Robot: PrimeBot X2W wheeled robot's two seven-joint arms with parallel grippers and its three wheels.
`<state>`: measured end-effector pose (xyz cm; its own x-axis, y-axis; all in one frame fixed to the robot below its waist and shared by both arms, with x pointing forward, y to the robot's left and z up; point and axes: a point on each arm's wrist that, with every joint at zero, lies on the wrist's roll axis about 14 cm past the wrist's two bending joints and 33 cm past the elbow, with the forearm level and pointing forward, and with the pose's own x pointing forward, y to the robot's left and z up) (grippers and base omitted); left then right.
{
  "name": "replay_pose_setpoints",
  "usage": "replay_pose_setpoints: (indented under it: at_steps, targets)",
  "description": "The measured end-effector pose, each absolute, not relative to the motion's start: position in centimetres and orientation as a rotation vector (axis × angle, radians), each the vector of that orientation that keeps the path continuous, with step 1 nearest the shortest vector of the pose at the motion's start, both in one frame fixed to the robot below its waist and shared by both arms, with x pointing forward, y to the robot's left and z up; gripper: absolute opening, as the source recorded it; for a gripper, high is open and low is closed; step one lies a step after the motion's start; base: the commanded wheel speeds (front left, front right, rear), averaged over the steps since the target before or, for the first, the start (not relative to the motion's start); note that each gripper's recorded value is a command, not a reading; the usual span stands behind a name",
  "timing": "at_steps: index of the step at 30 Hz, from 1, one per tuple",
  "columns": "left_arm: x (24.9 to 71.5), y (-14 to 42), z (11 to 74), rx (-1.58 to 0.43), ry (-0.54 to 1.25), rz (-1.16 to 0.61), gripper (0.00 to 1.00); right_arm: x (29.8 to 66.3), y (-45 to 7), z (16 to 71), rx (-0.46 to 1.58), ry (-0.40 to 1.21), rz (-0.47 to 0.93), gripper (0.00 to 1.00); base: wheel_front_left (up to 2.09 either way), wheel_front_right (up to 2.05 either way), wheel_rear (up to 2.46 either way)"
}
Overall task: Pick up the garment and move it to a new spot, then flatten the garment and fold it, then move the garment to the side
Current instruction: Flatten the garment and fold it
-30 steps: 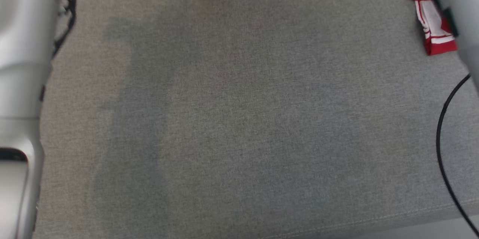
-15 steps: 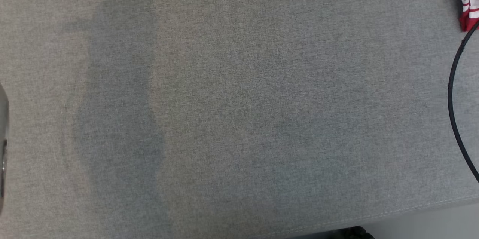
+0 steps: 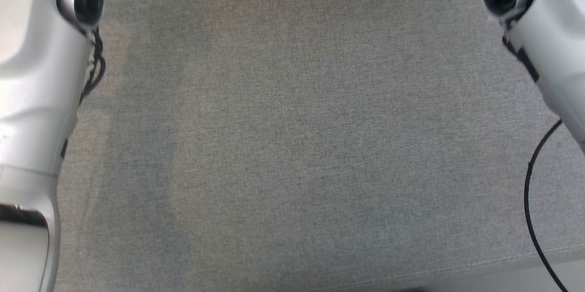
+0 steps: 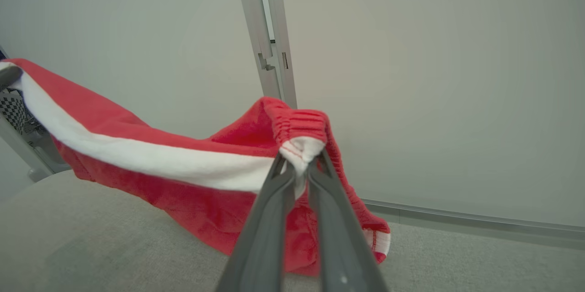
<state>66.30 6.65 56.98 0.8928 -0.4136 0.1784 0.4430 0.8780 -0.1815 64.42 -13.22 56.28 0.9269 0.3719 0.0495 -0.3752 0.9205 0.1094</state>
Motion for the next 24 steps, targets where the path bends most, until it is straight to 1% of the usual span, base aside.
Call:
replay_pose_setpoints:
  at_steps: [5, 13, 17, 21, 24]
  targets:
    - [61.8, 8.8, 53.4, -0.269, -0.077, -0.384, 0.0, 60.1, -13.4, 53.3, 0.155, 0.034, 0.408, 0.0, 0.0, 0.0, 0.0]
    - [51.4, 10.4, 49.0, -0.409, 0.016, -0.263, 0.0, 51.3, -14.3, 48.1, 0.242, 0.173, 0.405, 0.0, 0.0, 0.0, 0.0]
    - [45.4, 9.3, 45.9, -0.432, 0.123, -0.271, 0.0, 46.8, -15.8, 45.6, 0.283, 0.243, 0.363, 0.0, 0.0, 0.0, 0.0]
    - [41.0, 9.2, 44.1, -0.464, 0.195, -0.24, 0.0, 42.0, -16.1, 43.2, 0.324, 0.316, 0.345, 0.0, 0.0, 0.0, 0.0]
    - [38.7, 9.6, 43.6, -0.496, 0.223, -0.196, 0.0, 38.8, -15.9, 41.8, 0.369, 0.359, 0.33, 0.0, 0.0, 0.0, 0.0]
